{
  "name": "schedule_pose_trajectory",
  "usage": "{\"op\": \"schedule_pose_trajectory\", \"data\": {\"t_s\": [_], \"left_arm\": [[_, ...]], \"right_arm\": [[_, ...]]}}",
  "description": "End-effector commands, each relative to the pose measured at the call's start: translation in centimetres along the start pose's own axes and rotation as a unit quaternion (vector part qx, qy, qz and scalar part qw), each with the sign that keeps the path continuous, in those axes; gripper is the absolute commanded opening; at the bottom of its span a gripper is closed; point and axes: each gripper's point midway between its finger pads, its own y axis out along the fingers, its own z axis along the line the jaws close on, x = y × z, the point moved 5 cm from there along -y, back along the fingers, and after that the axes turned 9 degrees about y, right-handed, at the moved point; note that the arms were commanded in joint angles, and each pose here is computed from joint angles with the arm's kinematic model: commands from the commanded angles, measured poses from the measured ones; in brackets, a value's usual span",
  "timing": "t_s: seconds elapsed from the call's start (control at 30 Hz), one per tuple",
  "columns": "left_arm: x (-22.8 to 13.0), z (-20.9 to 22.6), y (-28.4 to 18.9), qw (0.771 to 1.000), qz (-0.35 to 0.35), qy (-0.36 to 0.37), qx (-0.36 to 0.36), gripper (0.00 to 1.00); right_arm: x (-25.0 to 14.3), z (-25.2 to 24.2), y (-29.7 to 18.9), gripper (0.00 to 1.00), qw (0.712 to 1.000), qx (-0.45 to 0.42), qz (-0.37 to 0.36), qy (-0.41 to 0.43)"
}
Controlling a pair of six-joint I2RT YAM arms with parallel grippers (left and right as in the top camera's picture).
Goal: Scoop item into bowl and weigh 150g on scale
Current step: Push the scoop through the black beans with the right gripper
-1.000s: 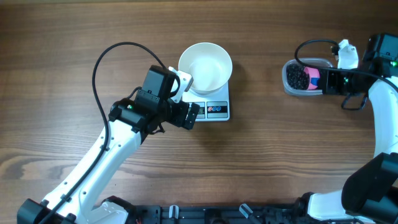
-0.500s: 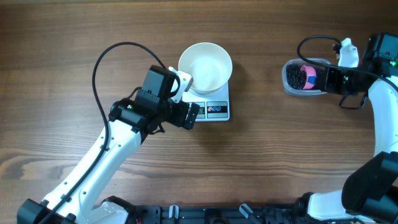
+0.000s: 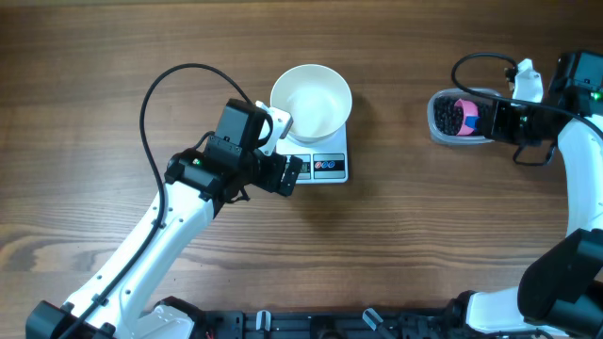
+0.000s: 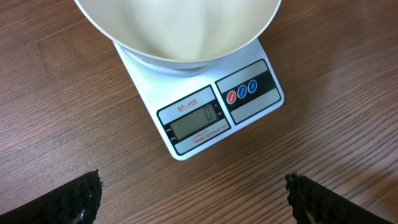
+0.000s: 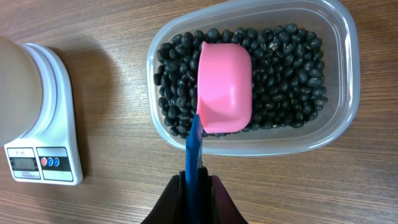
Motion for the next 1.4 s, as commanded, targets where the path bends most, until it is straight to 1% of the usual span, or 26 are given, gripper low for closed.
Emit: {"op": "schedule_pose_trajectory", "data": {"t_s": [0.0, 0.2, 0.37, 0.47, 0.6, 0.7, 0.73, 0.93, 1.13, 1.37], "left_arm": [[0.7, -0.1, -0.6, 1.000, -0.014, 0.006, -0.006, 1.00], [0.7, -0.1, -0.6, 1.000, -0.014, 0.006, -0.006, 1.00], [0.7, -0.1, -0.6, 1.000, -0.014, 0.006, -0.006, 1.00], [0.7, -0.1, -0.6, 1.000, -0.014, 0.006, -0.006, 1.00], [0.7, -0.1, -0.6, 1.000, -0.014, 0.006, -0.006, 1.00], [0.7, -0.1, -0.6, 1.000, -0.014, 0.006, -0.006, 1.00], [0.7, -0.1, -0.6, 1.000, -0.014, 0.006, -0.006, 1.00], [0.7, -0.1, -0.6, 1.000, -0.014, 0.006, -0.006, 1.00], [0.7, -0.1, -0.6, 1.000, -0.014, 0.006, -0.006, 1.00], [0.7, -0.1, -0.6, 1.000, -0.014, 0.006, -0.006, 1.00]], "right_arm": [[-0.2, 0.6, 0.8, 0.04, 0.999, 0.033, 0.007, 0.006], [-0.5, 0.6, 0.8, 0.04, 0.999, 0.035, 0.016, 0.012], [-0.2, 0.5, 0.8, 0.04, 0.999, 0.033, 0.009, 0.007], [-0.4, 0.0, 0.6, 0.04, 0.999, 0.030, 0.012, 0.015], [0.0, -1.1, 0.2, 0.04, 0.999, 0.028, -0.001, 0.026], [0.2, -1.4, 0.0, 0.05, 0.999, 0.039, -0.007, 0.033], [0.0, -1.4, -0.1, 0.04, 0.998, 0.050, -0.002, 0.029], [-0.7, -1.5, 0.4, 0.04, 0.998, 0.057, 0.021, 0.031], [-0.2, -0.7, 1.3, 0.04, 0.993, 0.112, 0.020, 0.036], [0.2, -1.0, 1.2, 0.04, 0.993, 0.112, 0.010, 0.046]]}}
